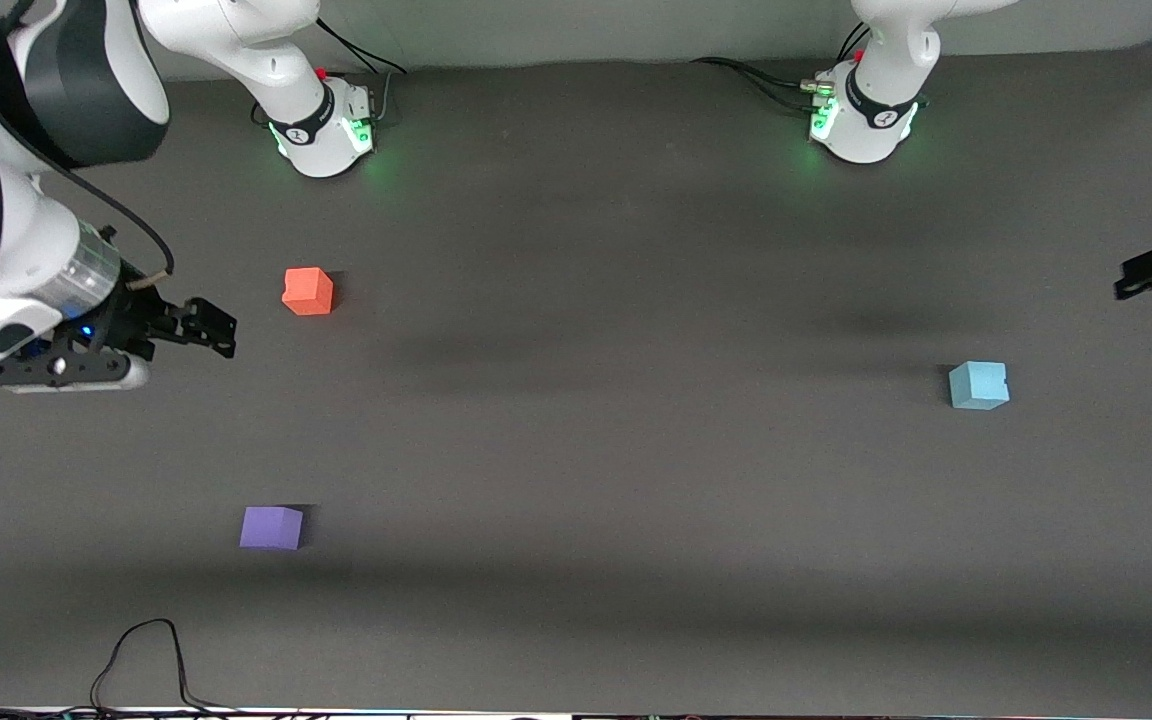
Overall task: Place blue block between orange and purple blocks
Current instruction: 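Move the left gripper toward the light blue block, then lower the left gripper and close it on the blue block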
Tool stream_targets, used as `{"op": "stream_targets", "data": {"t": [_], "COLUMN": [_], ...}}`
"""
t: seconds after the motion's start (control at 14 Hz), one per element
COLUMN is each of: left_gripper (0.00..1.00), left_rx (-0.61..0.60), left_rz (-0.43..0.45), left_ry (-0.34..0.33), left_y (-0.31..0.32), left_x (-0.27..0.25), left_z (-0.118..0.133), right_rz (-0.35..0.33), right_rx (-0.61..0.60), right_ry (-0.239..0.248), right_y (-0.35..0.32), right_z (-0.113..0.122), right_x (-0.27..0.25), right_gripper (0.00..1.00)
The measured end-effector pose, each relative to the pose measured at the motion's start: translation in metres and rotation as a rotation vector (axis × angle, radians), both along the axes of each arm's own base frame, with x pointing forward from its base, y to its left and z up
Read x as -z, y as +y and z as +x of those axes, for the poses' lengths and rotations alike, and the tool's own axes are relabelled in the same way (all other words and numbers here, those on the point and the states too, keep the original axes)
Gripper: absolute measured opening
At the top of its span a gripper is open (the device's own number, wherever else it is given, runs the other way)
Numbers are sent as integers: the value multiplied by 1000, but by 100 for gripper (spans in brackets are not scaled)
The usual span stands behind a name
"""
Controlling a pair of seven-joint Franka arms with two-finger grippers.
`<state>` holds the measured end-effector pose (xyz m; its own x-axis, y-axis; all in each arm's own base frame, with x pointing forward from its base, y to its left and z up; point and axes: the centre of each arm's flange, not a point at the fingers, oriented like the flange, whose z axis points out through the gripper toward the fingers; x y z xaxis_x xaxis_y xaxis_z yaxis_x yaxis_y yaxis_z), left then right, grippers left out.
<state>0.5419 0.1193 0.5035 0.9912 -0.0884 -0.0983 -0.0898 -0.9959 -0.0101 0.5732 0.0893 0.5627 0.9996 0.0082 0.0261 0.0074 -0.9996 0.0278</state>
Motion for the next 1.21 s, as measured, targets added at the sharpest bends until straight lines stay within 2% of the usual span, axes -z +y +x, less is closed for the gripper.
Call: {"op": "stream_targets", "data": {"t": [0.14, 0.36, 0.5, 0.71, 0.93, 1.21], "left_gripper": [100, 100, 100, 100, 100, 100], "left_rx": [8, 24, 39, 52, 60, 64], "left_rz": [0, 4, 7, 16, 25, 22], "left_ry": [-7, -37, -44, -64, -92, -69], "left_y": [-3, -10, -16, -18, -18, -19], "left_x": [53, 115, 158, 223, 280, 308], "left_z": [-5, -12, -7, 5, 4, 1], "right_rz": [4, 82, 102, 105, 103, 101], "right_rx": [-34, -29, -19, -25, -26, -26], "right_ry": [-7, -14, -19, -15, -16, -11], "right_y": [-9, -48, -60, -56, -55, -56], "right_z": [-11, -17, -22, -24, -24, -24], "right_x": [-7, -15, -18, -16, -13, -10], "right_gripper": [100, 100, 100, 100, 100, 100]}}
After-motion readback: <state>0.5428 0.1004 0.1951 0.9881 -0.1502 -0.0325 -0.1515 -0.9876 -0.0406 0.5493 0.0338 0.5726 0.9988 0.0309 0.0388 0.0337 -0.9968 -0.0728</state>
